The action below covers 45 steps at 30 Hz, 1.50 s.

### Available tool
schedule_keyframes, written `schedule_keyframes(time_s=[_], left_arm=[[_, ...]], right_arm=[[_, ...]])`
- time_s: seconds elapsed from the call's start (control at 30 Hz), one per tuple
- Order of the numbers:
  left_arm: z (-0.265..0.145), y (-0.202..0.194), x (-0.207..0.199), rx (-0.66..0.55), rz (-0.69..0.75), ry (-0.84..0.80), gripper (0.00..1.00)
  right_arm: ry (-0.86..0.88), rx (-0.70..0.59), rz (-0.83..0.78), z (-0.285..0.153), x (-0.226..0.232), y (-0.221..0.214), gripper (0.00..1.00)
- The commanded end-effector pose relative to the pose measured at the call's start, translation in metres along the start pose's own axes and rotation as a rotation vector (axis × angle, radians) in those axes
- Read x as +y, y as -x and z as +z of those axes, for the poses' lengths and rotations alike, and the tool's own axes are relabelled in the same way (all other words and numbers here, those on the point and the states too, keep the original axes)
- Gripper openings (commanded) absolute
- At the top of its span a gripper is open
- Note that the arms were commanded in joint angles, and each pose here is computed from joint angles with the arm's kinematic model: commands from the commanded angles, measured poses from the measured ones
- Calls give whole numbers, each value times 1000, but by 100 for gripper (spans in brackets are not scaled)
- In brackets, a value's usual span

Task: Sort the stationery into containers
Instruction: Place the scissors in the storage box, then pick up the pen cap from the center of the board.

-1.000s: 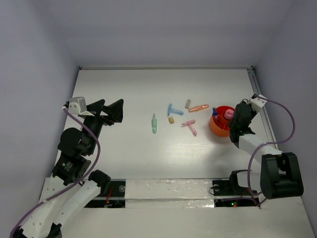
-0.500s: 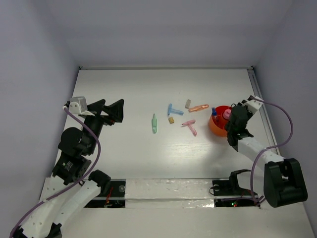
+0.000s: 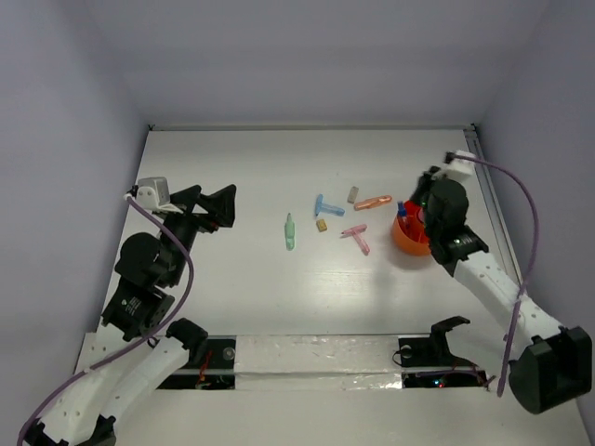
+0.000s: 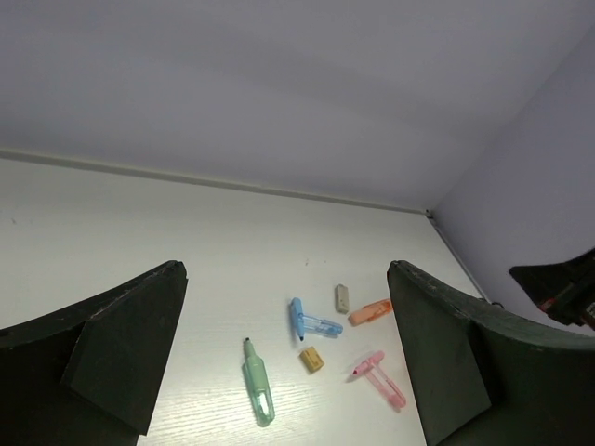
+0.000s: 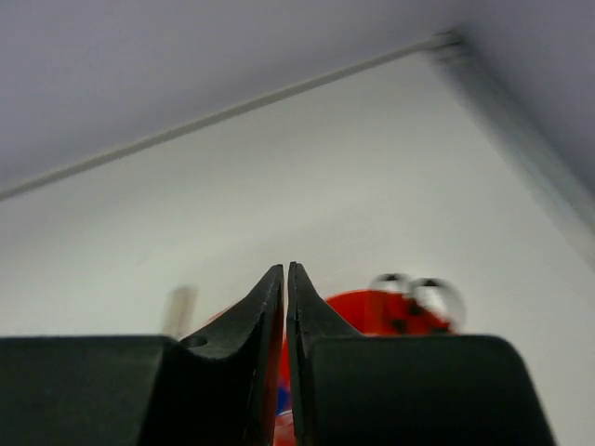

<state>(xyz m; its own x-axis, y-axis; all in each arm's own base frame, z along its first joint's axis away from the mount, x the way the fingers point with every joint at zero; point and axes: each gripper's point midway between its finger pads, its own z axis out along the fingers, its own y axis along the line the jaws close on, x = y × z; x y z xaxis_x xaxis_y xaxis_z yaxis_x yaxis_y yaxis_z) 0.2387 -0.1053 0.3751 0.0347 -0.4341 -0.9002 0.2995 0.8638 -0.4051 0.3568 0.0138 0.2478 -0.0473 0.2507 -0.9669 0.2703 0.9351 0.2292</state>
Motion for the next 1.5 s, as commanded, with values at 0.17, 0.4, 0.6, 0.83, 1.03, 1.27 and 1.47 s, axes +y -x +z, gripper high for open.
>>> schedule_keyframes(time_s=[0.17,0.4,0.6,0.83,1.03,1.27,1.47], left_arm=[[17,-15,-2,40,24,-2,87],[27,-30,9,93,59,50,86],[33,-35,17,111,77,83,86],[36,-41,16,136,82,72,86],[35,-40,12,134,79,52,86],[35,-41,7,141,71,26,85],[33,-35,5,125,64,13,85]], right_arm=[[579,537,-235,-65,171,-116,10],[634,677,-382,-66,224,-175,37],[573,745,-470,-47,220,-224,55],[475,777,-526,-27,215,-255,54],[473,821,-516,-25,209,-279,33],[534,655,-404,-29,229,-208,9],[381,472,-317,1,179,-101,9]])
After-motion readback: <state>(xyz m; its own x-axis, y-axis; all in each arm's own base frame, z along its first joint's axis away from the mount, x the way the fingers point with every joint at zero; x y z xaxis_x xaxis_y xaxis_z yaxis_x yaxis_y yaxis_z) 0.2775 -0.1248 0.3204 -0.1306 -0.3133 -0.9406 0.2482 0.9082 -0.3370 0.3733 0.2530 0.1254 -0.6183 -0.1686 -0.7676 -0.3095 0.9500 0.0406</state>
